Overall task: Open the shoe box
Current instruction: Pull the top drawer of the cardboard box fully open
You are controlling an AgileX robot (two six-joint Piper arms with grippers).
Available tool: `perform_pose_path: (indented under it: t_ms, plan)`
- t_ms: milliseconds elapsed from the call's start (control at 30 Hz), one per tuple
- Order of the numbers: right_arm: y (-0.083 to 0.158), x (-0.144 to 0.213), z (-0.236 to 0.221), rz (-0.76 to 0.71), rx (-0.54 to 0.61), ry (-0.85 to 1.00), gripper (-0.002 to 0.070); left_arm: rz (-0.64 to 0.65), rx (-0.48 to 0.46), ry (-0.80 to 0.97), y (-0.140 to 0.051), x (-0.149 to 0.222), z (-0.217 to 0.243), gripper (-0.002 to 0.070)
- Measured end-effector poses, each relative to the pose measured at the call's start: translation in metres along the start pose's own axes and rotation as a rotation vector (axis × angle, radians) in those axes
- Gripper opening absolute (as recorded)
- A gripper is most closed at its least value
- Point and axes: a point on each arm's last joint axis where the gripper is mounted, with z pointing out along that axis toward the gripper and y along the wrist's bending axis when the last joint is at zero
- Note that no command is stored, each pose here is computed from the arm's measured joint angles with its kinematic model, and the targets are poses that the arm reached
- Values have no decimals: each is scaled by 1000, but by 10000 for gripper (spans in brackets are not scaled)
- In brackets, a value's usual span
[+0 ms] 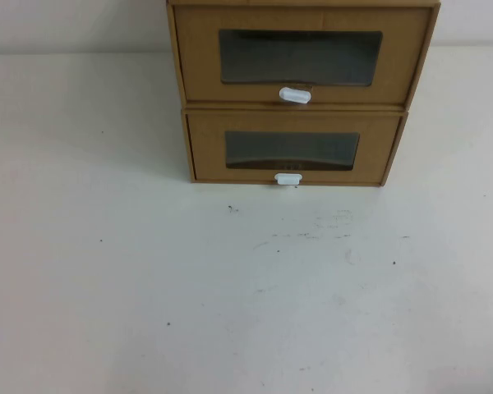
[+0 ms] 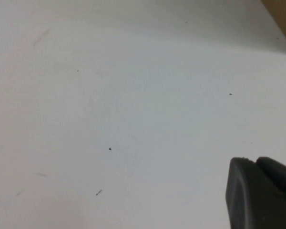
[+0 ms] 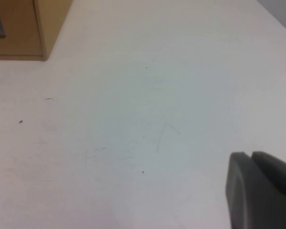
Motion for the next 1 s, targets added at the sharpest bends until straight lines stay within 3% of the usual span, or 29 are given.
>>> perform_pose_path:
  t_ms: [1000]
  plan:
    - [-1, 0, 0, -22, 8, 1, -18, 0, 0, 0, 0, 0, 0, -4]
